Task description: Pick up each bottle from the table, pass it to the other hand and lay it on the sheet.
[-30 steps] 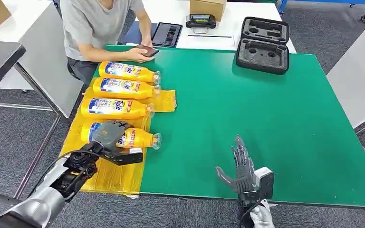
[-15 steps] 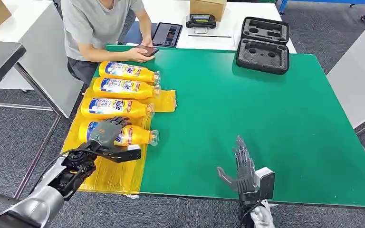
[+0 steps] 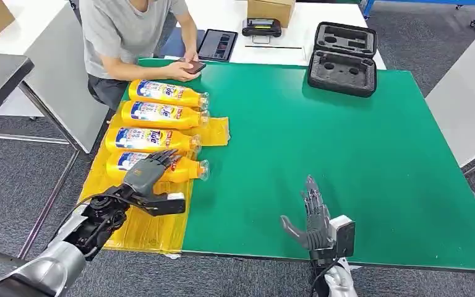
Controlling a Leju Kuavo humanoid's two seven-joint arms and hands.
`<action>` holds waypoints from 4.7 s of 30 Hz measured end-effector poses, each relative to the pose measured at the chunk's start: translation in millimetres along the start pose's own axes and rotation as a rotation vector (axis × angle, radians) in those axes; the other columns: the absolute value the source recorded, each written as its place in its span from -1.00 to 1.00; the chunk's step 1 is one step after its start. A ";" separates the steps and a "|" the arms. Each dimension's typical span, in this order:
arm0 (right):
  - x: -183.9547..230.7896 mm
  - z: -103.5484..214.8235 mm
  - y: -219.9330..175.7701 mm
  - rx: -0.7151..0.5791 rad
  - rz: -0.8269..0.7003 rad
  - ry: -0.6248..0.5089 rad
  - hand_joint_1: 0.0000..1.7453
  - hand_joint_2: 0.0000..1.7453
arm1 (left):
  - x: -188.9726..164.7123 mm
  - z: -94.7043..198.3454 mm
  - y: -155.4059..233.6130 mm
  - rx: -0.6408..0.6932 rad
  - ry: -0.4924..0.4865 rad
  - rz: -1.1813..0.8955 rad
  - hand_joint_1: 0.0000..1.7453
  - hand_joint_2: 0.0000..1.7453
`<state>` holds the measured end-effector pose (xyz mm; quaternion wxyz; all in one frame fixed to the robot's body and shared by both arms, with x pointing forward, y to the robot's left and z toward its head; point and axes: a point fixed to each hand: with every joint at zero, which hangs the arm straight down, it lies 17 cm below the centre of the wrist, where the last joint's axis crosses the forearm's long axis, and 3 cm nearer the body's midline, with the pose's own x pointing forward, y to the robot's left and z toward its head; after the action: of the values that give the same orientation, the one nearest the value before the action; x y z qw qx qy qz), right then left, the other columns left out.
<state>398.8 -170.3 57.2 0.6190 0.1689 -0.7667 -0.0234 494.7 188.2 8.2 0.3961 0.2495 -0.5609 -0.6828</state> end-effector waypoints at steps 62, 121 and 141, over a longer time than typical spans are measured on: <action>111.1 13.6 26.1 -0.053 0.195 -0.296 -1.00 1.00 | 204.1 120.4 160.5 0.851 -0.547 0.649 -1.00 1.00; 143.8 41.2 14.8 -0.150 0.433 -0.379 -1.00 1.00 | 225.1 118.1 251.3 1.096 -0.630 0.870 -1.00 1.00; 155.4 53.0 19.0 -0.148 0.469 -0.405 -1.00 1.00 | 228.1 130.2 264.2 1.150 -0.645 0.866 -1.00 1.00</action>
<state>316.3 -206.3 195.8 0.4527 -0.0663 -0.8887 0.0311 333.4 59.8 318.5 0.2533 -0.0359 -0.9605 -0.1091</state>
